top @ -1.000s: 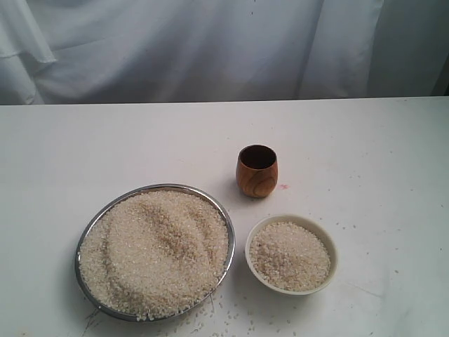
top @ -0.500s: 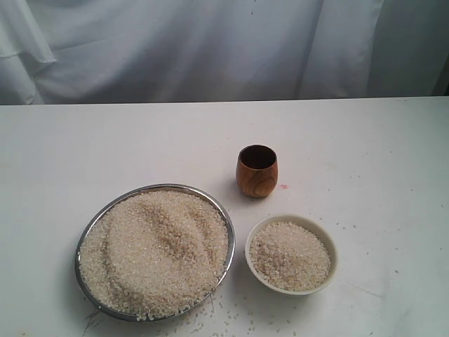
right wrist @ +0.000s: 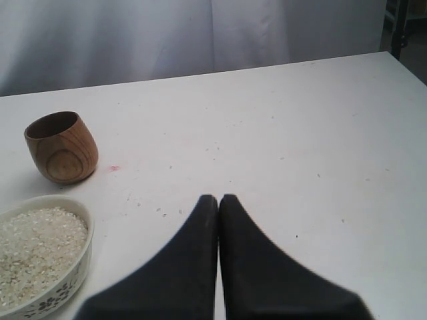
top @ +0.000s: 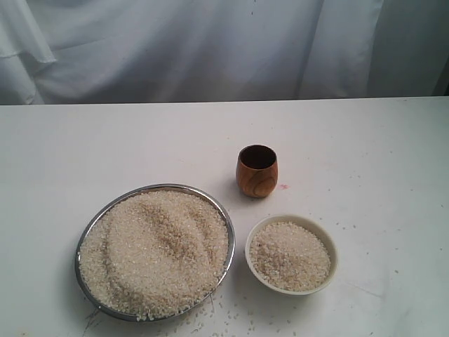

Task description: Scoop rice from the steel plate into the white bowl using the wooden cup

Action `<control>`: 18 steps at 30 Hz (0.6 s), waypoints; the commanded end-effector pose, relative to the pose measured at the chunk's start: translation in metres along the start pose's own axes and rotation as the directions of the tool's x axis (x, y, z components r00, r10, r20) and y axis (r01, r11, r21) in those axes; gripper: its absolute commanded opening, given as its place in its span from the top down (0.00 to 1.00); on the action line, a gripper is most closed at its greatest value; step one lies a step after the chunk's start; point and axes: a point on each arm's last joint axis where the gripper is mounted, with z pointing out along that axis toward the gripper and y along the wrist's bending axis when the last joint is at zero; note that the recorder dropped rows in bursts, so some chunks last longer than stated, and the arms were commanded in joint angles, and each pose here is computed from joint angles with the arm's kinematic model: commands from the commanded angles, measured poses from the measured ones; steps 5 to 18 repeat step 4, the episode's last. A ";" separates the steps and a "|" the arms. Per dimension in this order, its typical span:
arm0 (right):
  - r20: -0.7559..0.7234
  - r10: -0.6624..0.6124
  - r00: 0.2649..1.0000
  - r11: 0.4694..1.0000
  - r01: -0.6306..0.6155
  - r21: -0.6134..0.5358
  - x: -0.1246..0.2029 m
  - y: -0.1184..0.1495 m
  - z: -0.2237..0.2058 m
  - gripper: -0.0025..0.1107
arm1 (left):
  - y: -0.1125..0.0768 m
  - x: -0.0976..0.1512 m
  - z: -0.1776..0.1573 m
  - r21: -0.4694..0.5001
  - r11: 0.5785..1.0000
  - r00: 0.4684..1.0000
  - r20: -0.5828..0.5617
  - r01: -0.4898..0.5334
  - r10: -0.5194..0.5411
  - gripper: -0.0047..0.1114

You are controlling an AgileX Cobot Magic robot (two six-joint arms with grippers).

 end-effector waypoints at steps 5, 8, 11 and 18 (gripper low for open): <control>-0.002 -0.011 1.000 1.000 0.011 0.001 0.001 0.000 0.000 0.98 | 0.000 0.001 0.000 -0.001 1.000 1.000 0.006 0.003 -0.003 0.96; -0.002 -0.011 1.000 1.000 0.011 0.001 0.001 0.000 0.000 0.98 | 0.000 0.001 0.000 -0.001 1.000 1.000 0.006 0.003 -0.003 0.96; -0.002 -0.011 1.000 1.000 0.011 0.001 0.001 0.000 0.000 0.98 | 0.000 0.001 0.000 -0.001 1.000 1.000 0.006 0.003 -0.003 0.96; -0.002 -0.011 1.000 1.000 0.011 0.001 0.001 0.000 0.000 0.98 | 0.000 0.001 0.000 -0.001 1.000 1.000 0.006 0.003 -0.003 0.96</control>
